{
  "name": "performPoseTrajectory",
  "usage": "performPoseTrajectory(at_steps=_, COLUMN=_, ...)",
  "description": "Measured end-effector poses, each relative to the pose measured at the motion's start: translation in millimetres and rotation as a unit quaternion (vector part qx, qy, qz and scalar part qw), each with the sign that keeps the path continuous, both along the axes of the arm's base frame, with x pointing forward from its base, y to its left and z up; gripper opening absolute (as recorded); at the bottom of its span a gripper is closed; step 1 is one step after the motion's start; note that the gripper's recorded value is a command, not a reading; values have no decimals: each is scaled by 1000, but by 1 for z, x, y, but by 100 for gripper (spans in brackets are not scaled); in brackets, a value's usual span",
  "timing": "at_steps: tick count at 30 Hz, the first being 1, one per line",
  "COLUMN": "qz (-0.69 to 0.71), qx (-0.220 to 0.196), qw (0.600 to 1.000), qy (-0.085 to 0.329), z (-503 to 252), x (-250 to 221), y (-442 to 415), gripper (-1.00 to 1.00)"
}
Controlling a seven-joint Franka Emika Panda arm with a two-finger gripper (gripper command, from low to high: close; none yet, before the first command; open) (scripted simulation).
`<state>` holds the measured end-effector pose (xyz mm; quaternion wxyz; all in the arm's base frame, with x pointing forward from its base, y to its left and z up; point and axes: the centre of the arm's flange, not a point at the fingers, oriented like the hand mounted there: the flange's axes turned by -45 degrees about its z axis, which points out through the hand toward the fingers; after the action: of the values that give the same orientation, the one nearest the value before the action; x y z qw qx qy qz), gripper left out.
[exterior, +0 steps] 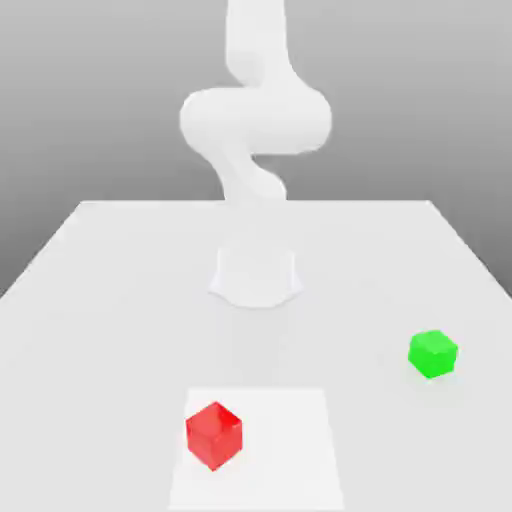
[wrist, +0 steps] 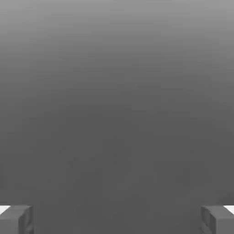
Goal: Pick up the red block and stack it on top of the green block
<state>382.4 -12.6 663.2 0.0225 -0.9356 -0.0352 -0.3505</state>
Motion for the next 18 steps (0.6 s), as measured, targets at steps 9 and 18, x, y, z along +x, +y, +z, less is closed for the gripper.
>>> performPoseTrajectory(at_steps=9, qz=151, qx=-20, qw=978, qy=139, z=-202, x=79, y=-11, gripper=0)
performPoseTrajectory(at_steps=18, qz=269, qx=-92, qw=923, qy=258, z=-384, x=65, y=-20, gripper=0)
